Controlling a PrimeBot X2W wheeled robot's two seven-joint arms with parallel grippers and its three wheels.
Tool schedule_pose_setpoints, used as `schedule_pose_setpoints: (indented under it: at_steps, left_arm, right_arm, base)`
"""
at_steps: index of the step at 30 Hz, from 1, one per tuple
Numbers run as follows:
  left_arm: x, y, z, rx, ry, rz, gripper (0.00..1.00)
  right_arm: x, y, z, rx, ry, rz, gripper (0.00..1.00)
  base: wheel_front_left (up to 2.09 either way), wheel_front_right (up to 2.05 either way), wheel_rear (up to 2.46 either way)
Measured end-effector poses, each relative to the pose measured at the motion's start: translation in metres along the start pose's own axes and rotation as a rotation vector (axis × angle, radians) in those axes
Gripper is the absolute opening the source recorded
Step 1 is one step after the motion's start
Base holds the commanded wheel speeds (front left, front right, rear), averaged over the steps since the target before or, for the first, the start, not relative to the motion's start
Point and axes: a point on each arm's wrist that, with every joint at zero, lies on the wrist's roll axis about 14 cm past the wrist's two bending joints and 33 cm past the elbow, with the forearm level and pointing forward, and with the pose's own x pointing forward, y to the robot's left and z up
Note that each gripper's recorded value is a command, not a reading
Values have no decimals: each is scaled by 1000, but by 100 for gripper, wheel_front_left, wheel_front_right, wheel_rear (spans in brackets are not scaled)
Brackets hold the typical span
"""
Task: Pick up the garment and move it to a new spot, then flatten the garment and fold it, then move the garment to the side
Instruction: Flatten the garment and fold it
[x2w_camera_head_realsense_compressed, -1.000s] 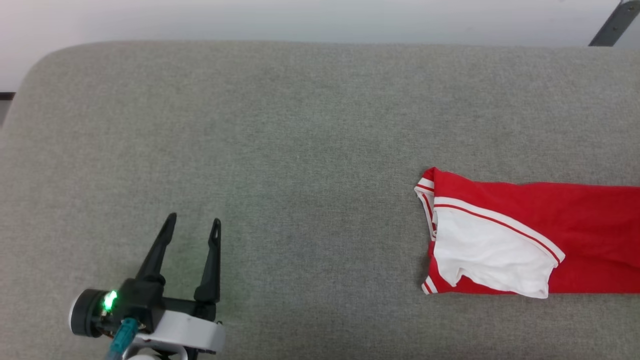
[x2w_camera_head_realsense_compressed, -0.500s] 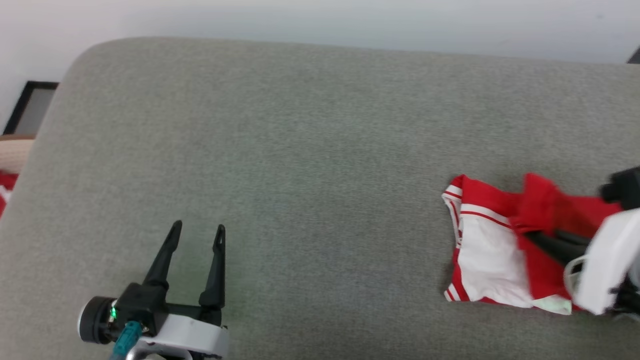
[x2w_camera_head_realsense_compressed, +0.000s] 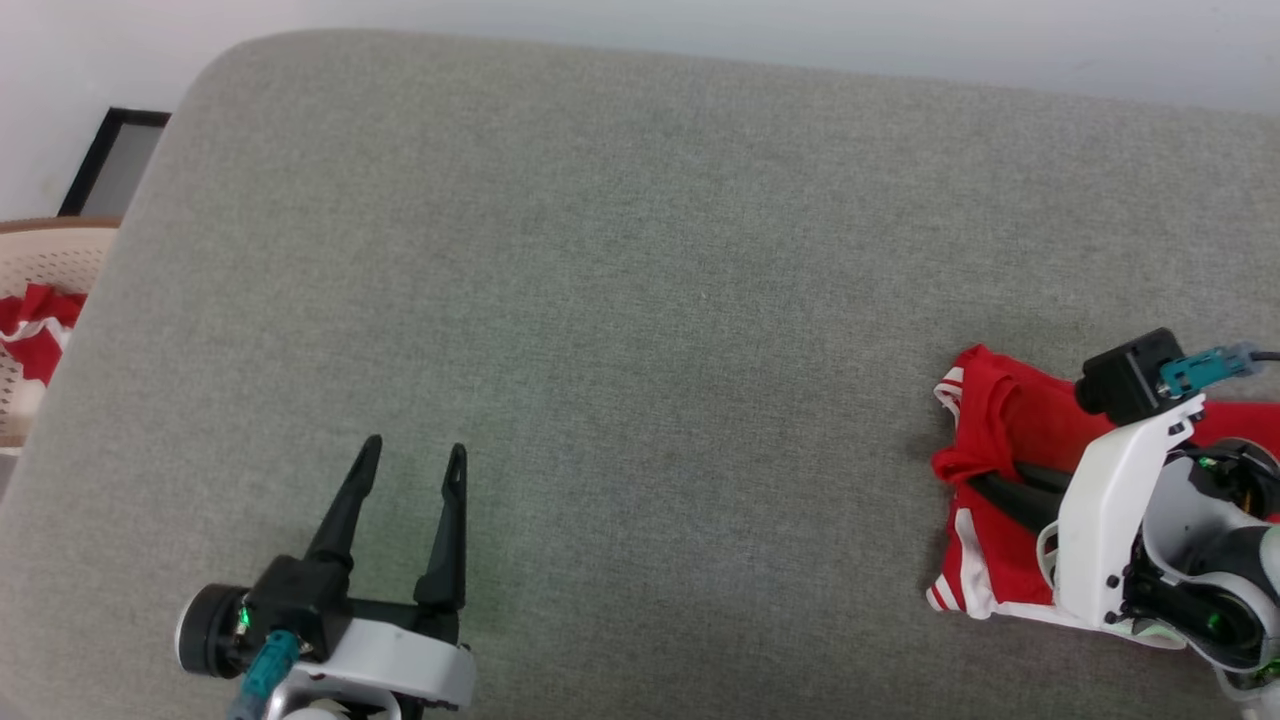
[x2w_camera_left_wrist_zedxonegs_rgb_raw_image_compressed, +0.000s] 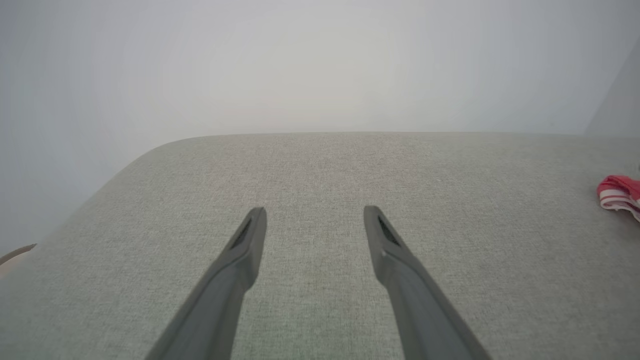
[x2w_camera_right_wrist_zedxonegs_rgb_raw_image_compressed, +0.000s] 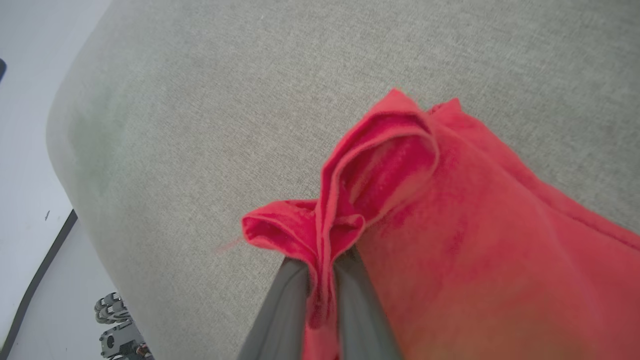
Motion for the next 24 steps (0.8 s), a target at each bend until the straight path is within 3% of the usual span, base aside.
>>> schedule_pose_setpoints:
  at_steps: [1, 2, 3, 4, 17, 24]
  left_arm:
    - [0, 0, -1, -1, 2, 1, 100]
    - [0, 0, -2, -2, 5, 1, 100]
    - [-1, -1, -2, -3, 6, -1, 100]
    - [-1, -1, -2, -10, 4, -1, 100]
    - [-3, -15, -1, -33, 2, -64, 100]
    - [-1, -31, 1, -46, -3, -120, 100]
  right_arm:
    - [1, 0, -1, 0, 1, 0, 7]
    - [2, 1, -2, -4, -2, 1, 32]
    - [2, 2, -1, -10, -15, 3, 74]
    - [1, 2, 1, -7, -29, 1, 100]
    - [-54, -25, 31, 26, -266, -109, 100]
    - [-91, -53, 35, 58, -439, -228, 100]
  base:
    - [0, 0, 0]
    - [0, 0, 0]
    - [0, 0, 0]
    - [0, 0, 0]
    - [0, 0, 0]
    - [0, 0, 0]
